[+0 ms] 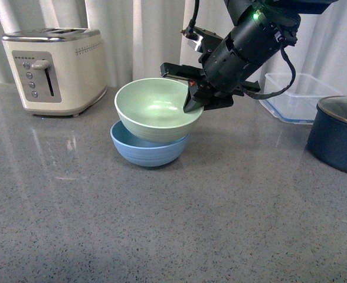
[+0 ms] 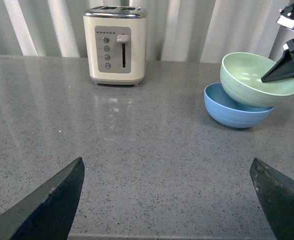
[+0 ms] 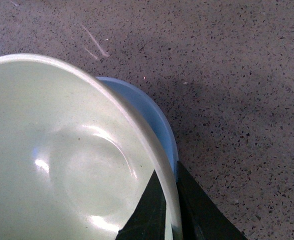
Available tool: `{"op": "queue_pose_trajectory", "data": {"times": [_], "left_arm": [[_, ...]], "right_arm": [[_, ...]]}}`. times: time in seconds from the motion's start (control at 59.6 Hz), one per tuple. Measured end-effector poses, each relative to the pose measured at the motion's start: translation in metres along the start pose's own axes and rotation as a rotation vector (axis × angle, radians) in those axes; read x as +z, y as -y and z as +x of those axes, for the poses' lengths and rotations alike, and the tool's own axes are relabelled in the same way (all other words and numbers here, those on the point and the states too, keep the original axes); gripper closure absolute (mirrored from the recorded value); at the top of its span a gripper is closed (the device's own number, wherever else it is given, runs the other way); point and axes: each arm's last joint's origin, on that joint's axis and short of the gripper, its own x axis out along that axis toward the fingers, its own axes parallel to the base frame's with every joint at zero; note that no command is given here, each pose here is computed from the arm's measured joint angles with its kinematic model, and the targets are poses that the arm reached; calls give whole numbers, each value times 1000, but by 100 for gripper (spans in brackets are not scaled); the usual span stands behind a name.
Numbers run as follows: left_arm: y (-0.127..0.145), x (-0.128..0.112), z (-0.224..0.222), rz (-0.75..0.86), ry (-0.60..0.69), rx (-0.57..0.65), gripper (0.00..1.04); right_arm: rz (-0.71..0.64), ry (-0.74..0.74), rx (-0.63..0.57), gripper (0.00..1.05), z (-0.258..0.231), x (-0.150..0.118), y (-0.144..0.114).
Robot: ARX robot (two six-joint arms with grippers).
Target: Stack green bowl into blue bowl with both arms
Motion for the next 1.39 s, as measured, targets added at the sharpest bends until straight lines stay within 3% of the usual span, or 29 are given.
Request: {"op": "queue_pose_trajectory", "data": {"times": [0.47, 0.621, 0.839, 0.973, 1.208, 1.343, 1.393], "left_arm": [[0, 0, 0, 0, 0, 0, 7], [0, 0, 0, 0, 0, 0, 7], [0, 0, 0, 0, 0, 0, 7], [0, 0, 0, 0, 0, 0, 7], [0, 0, 0, 0, 0, 0, 7], [0, 0, 0, 0, 0, 0, 7], [0, 0, 0, 0, 0, 0, 7]], "right_arm": [[-29, -29, 46, 102, 17, -9, -8], [-32, -39, 66, 67, 23, -10, -9], [-23, -19, 60, 35, 19, -5, -2], [-1, 0, 40, 8, 2, -6, 15], [26, 110, -12, 10, -76, -13, 45], [58, 155, -67, 10, -127, -38, 64], [84, 165, -105, 10, -154, -60, 74]]}}
